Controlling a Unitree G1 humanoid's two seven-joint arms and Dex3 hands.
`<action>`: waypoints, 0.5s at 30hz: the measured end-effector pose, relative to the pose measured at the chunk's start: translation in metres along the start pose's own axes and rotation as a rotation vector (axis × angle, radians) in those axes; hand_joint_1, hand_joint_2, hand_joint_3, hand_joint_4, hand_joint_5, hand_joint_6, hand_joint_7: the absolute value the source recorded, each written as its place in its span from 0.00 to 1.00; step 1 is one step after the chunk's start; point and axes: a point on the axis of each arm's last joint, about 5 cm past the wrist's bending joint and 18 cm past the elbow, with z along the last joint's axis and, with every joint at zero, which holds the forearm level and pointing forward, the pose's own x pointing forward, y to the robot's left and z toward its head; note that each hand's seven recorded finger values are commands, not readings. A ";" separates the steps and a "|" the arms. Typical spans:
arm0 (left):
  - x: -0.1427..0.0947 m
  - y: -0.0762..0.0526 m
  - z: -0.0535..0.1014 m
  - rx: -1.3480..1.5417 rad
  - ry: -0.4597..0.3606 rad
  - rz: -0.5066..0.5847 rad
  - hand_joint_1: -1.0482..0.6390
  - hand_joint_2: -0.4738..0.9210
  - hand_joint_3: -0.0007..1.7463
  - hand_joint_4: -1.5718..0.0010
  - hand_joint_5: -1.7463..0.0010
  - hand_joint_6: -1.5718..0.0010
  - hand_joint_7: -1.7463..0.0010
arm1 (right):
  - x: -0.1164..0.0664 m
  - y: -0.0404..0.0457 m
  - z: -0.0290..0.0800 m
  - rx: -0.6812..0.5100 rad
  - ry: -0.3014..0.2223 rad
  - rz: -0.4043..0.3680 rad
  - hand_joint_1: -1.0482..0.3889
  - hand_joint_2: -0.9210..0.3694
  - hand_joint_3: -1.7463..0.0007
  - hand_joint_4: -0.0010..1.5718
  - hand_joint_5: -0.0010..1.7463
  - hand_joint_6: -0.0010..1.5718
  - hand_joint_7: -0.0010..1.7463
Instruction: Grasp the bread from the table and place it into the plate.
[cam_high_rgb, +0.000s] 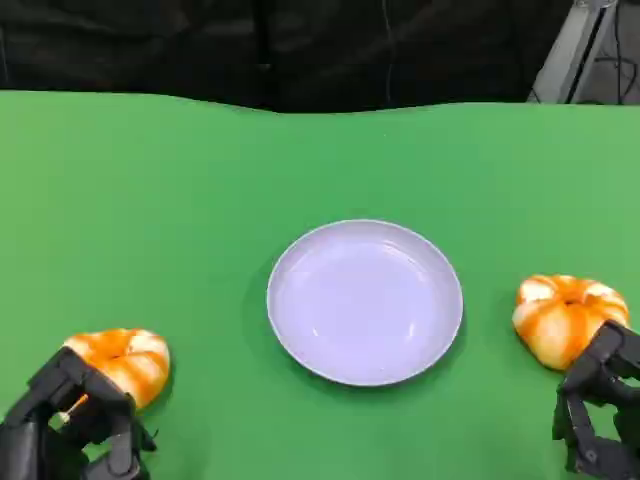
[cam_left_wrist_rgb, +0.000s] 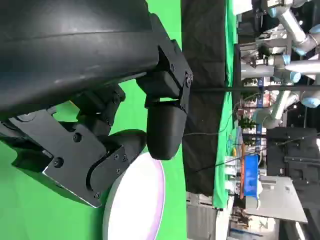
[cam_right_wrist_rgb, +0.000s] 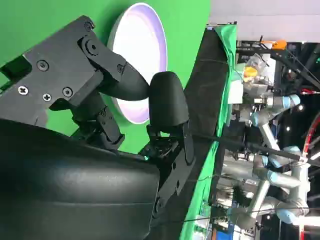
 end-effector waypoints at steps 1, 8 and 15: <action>0.000 0.000 0.000 0.000 0.000 0.000 0.56 0.72 0.71 0.41 0.00 0.54 0.00 | 0.000 0.0000 0.000 0.000 0.000 0.000 0.62 0.36 0.25 0.56 1.00 0.49 0.96; 0.000 0.000 0.000 0.000 -0.001 0.001 0.56 0.72 0.72 0.41 0.00 0.54 0.00 | 0.000 -0.0001 0.000 -0.001 -0.002 0.001 0.61 0.33 0.29 0.56 1.00 0.48 0.97; -0.002 0.001 0.003 0.003 -0.009 0.003 0.56 0.74 0.68 0.42 0.00 0.55 0.00 | 0.000 -0.0003 0.003 -0.005 -0.018 -0.004 0.62 0.31 0.29 0.56 1.00 0.48 0.96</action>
